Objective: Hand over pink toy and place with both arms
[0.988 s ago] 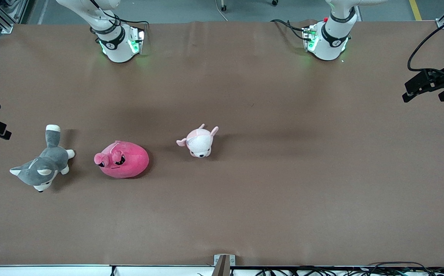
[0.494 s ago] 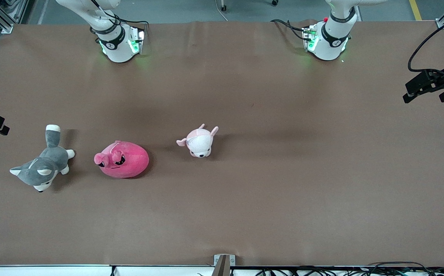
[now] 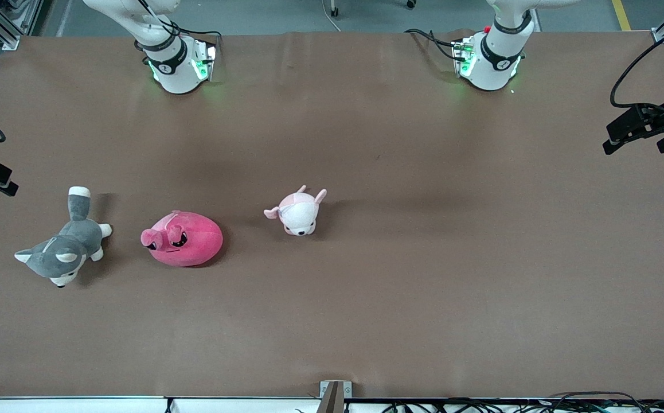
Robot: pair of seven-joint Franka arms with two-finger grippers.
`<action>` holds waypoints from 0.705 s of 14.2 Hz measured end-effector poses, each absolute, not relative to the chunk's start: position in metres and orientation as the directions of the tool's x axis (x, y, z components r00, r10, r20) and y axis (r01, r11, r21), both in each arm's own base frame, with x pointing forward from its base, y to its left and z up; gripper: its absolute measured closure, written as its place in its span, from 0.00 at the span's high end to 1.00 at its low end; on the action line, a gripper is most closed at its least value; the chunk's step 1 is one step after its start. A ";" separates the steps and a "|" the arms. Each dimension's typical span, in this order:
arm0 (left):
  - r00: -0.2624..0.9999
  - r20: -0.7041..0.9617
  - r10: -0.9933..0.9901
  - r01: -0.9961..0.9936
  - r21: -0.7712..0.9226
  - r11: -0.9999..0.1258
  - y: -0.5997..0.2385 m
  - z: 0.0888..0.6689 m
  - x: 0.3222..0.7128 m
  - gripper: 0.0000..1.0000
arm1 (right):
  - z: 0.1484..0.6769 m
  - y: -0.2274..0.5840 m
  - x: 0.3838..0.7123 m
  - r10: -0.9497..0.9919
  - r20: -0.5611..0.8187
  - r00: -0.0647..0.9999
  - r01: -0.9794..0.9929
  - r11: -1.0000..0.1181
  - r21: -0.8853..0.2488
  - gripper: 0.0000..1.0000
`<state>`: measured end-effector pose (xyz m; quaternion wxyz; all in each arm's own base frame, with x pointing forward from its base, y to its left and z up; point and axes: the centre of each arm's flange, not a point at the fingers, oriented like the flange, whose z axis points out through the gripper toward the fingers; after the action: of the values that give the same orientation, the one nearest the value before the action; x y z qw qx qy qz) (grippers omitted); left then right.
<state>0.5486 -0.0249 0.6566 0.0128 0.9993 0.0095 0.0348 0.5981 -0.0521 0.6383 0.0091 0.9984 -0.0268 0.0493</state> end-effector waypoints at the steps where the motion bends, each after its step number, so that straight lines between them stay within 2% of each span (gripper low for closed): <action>1: 0.997 0.069 0.020 0.018 0.026 -0.999 -0.025 0.657 0.549 1.00 | 0.634 -0.052 0.595 -0.052 0.104 0.993 -0.054 -0.998 0.016 1.00; 5: 0.997 0.069 0.020 0.018 0.026 -0.999 -0.025 0.657 0.549 1.00 | 0.609 -0.047 0.577 -0.044 0.100 0.994 -0.046 -0.999 0.019 1.00; 10: 0.997 0.070 0.020 0.018 0.026 -0.999 -0.025 0.657 0.549 1.00 | 0.619 -0.040 0.560 -0.032 0.102 0.994 -0.035 -0.999 0.028 1.00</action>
<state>0.5487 -0.0248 0.6567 0.0128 0.9993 0.0095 0.0352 0.5601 -0.0404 0.6193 0.0146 0.9985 -0.0167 0.0510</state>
